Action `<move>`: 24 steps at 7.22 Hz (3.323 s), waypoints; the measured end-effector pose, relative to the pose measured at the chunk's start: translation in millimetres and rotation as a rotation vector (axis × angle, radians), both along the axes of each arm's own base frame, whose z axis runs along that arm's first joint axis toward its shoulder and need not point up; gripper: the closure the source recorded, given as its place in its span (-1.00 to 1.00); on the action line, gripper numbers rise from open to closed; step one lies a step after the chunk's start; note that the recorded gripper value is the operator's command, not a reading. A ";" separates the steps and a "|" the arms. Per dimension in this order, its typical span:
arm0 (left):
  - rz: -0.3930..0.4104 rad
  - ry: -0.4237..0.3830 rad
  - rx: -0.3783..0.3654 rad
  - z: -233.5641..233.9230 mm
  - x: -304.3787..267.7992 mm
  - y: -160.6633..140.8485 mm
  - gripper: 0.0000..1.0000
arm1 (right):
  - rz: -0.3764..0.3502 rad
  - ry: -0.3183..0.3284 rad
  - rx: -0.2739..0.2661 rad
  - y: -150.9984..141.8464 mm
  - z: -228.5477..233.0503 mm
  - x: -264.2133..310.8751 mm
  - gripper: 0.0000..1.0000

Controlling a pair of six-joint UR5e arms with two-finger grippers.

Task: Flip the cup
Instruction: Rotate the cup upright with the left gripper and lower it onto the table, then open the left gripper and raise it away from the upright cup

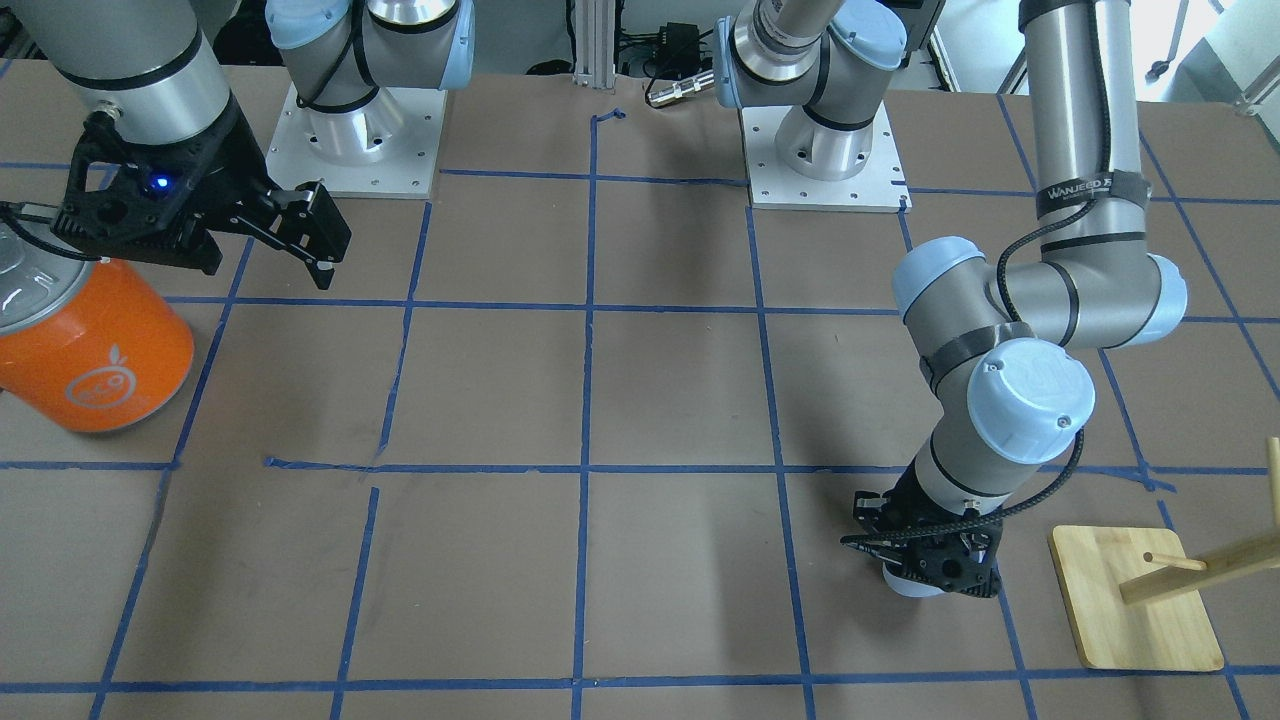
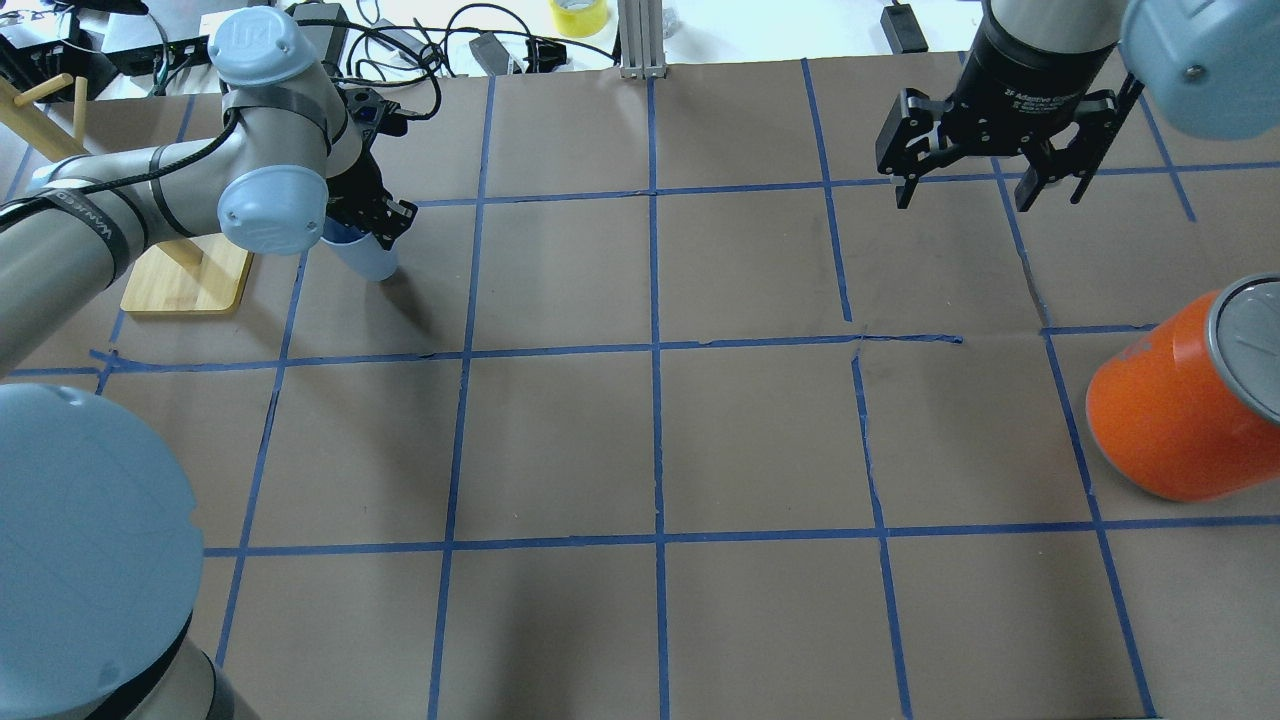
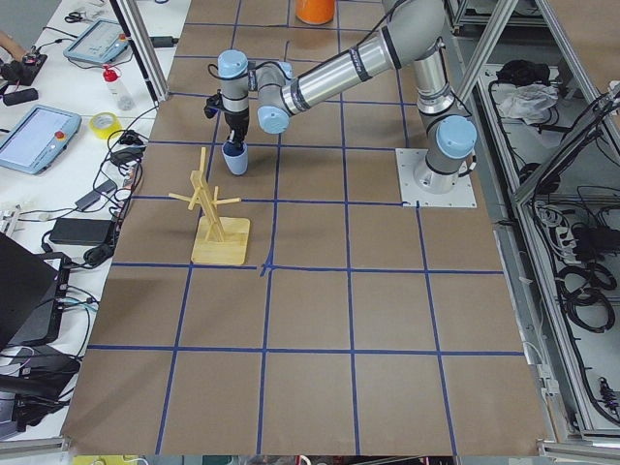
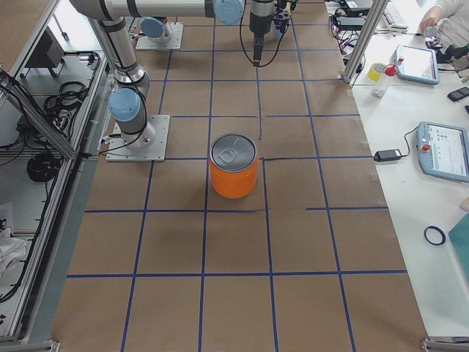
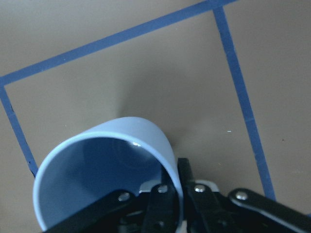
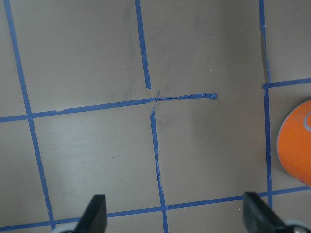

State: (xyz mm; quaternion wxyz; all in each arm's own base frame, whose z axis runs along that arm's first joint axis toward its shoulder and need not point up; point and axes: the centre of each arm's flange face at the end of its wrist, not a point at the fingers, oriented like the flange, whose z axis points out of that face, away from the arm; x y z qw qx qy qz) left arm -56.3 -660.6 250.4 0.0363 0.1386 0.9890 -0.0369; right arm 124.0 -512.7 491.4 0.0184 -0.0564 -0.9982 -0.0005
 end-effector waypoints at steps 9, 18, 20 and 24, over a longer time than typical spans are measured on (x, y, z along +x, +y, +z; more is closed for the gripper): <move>0.008 0.026 0.033 126.5 -16.7 53.1 -1.00 | 0.007 0.023 0.015 1.8 -1.2 -2.7 -1.00; 0.125 0.052 0.036 256.0 -76.3 188.1 -1.00 | 0.004 0.026 0.017 2.0 -2.3 -2.4 -1.00; 0.144 0.049 0.043 274.7 -75.4 179.9 -1.00 | 0.003 0.026 0.014 1.8 -2.0 -2.7 -1.00; 0.196 0.050 0.067 281.6 -75.5 174.3 -1.00 | -0.003 0.026 0.002 0.7 -0.8 -3.0 -1.00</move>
